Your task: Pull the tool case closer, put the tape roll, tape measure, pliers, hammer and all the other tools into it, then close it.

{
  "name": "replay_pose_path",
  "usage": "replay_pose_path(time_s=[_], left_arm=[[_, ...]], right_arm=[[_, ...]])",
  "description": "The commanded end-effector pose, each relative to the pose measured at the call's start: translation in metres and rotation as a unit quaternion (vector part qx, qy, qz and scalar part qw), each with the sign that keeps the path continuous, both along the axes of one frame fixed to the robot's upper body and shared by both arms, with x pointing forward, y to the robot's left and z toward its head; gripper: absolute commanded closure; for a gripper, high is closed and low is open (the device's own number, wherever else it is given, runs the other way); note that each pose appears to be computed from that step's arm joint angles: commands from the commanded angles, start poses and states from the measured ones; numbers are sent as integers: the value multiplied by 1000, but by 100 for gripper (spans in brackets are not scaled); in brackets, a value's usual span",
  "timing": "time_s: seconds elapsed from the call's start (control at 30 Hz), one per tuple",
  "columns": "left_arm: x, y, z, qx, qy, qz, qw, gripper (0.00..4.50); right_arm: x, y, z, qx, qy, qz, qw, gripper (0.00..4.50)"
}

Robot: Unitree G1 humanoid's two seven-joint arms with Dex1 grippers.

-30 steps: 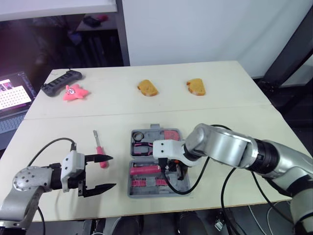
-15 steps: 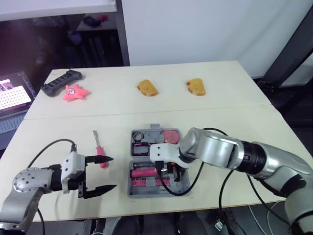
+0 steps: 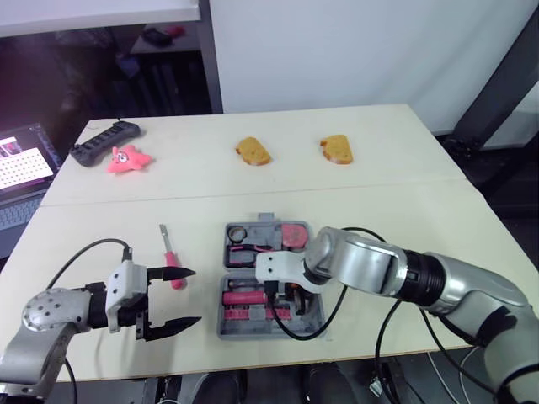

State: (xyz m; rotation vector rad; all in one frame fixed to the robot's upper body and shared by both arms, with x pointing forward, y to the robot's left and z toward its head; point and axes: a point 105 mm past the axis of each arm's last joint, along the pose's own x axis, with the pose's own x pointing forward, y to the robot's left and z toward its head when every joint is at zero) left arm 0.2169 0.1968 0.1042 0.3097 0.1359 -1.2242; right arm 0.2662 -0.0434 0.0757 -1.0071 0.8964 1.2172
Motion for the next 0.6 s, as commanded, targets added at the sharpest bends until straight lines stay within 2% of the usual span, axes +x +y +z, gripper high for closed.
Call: replay_pose_path(time_s=[0.03,0.07,0.27,0.5,0.6], left_arm=[[-2,-3,6,-5,-9,-7,1000,0],[-2,-3,6,-5,-9,-6,1000,0],[-2,-2,6,-6,-8,-6,1000,0],[-2,-2,6,-5,-9,-5,1000,0],[-1,-3,6,-4,-10,-5,1000,0]], right_arm=[[2,3,1,14,-10,1,1000,446],[1,3,0,17,-8,-2,1000,446],[6,7,3,52,-9,-20,998,205],[1,13,21,120,0,-24,992,205],[-5,23,23,184,-2,-5,983,295]])
